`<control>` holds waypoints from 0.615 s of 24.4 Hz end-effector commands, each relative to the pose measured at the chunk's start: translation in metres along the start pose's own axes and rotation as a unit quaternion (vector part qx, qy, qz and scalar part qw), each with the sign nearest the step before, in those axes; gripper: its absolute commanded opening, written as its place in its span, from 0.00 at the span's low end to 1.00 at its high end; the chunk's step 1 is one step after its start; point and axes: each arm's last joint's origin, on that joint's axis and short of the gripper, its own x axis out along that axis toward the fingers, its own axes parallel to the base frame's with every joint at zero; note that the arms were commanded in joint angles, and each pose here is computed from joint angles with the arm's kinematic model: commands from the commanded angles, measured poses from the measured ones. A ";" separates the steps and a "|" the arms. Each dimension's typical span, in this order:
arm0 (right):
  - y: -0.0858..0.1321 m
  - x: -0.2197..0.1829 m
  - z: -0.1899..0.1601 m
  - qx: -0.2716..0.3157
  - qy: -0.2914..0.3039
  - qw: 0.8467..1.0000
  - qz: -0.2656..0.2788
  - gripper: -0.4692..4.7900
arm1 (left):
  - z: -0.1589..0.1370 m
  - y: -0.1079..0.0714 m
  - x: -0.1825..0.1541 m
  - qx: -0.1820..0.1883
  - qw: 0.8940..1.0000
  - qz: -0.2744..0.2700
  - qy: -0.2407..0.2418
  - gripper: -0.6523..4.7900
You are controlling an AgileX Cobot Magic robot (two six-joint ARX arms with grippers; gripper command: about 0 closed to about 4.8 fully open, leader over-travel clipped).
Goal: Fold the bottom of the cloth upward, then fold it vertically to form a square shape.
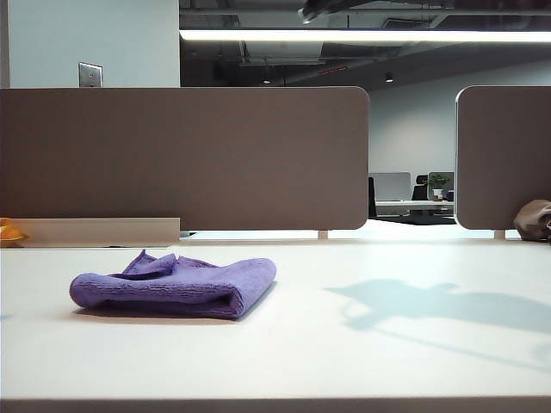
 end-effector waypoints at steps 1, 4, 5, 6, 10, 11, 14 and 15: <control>0.006 -0.027 -0.014 -0.020 -0.068 0.997 -0.026 0.08 | -0.015 -0.008 -0.015 0.007 1.000 0.002 -0.009 0.11; 0.009 -0.039 -0.022 -0.027 -0.101 0.994 -0.035 0.08 | -0.024 -0.011 -0.022 0.010 1.000 0.012 -0.020 0.11; 0.010 -0.046 -0.028 -0.030 -0.120 0.991 -0.052 0.08 | -0.030 -0.012 -0.026 0.013 0.999 0.023 -0.026 0.11; 0.010 -0.049 -0.030 -0.030 -0.127 0.990 -0.060 0.08 | -0.032 -0.013 -0.028 0.015 0.999 0.024 -0.029 0.11; 0.011 -0.059 -0.043 -0.028 -0.144 0.984 -0.103 0.08 | -0.037 -0.013 -0.034 0.019 0.996 0.080 -0.038 0.11; 0.009 -0.061 -0.049 -0.025 -0.143 0.980 -0.133 0.08 | -0.038 -0.012 -0.034 0.019 0.995 0.089 -0.037 0.11; 0.010 -0.067 -0.062 -0.023 -0.150 0.977 -0.148 0.08 | -0.040 -0.011 -0.034 0.030 0.994 0.100 -0.028 0.11; 0.011 -0.071 -0.069 -0.023 -0.154 0.976 -0.153 0.08 | -0.043 -0.010 -0.032 0.027 0.994 0.101 -0.021 0.11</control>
